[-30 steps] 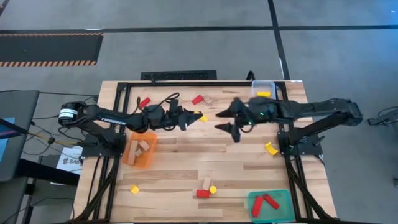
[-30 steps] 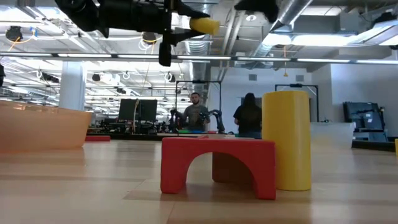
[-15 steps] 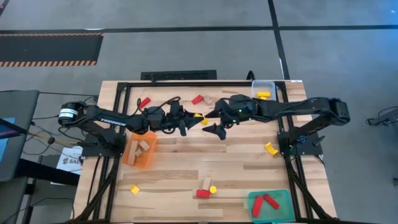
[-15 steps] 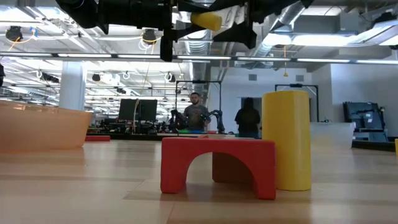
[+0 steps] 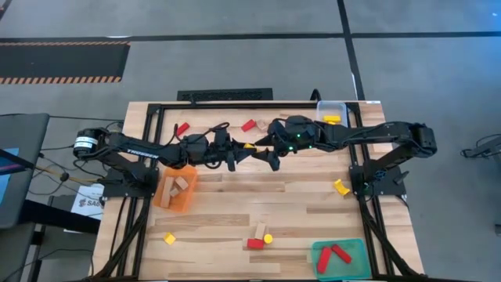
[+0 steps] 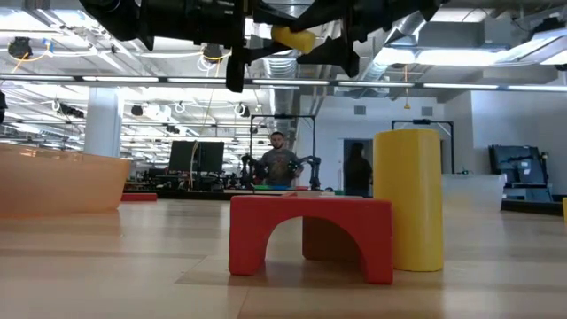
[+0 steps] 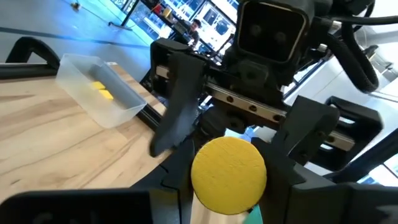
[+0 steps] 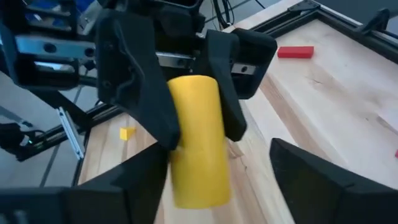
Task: Sort & place blocks by color
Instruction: Put the yellow block into the transparent bin
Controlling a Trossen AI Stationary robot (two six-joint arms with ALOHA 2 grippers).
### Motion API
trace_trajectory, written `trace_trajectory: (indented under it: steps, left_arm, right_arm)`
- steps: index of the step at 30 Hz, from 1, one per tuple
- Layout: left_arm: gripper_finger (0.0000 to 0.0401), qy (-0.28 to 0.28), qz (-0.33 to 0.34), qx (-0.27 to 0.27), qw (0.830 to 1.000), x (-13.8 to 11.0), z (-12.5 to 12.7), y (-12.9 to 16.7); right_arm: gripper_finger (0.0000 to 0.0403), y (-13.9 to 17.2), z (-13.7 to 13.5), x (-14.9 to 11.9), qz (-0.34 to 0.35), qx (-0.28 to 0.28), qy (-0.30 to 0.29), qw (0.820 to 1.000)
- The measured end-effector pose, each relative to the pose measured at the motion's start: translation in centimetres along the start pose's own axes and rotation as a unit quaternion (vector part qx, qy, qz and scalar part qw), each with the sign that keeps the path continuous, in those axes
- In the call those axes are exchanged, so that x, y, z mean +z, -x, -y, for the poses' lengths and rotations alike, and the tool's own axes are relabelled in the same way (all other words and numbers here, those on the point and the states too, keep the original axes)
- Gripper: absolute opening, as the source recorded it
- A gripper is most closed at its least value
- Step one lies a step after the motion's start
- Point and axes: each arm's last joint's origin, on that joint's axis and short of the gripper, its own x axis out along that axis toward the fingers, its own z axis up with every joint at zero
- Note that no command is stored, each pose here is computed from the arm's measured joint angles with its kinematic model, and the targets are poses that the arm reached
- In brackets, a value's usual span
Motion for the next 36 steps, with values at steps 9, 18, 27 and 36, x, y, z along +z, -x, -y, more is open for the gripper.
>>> trace_trajectory:
  steps: [9,18,27,36]
  left_arm:
    - [0.0097,0.001,0.004,0.006,1.0,0.01,-0.05,0.0]
    - [0.0097,-0.001,0.007,0.006,1.0,0.09,-0.12,-0.01]
    - [0.0097,-0.009,0.013,0.011,1.0,0.23,-0.22,-0.03]
    - [0.0097,-0.009,0.015,0.009,1.0,0.3,-0.2,-0.02]
  right_arm:
    - [0.0147,0.04,0.04,0.08,-0.006,0.021,-0.008,1.0]
    - [0.0138,0.0,-0.48,-0.04,-0.006,0.031,0.001,0.999]
    - [0.034,0.0,-0.57,0.04,-0.004,0.041,0.007,0.999]
    - [0.0378,0.0,-0.31,0.7,0.025,0.046,0.015,0.999]
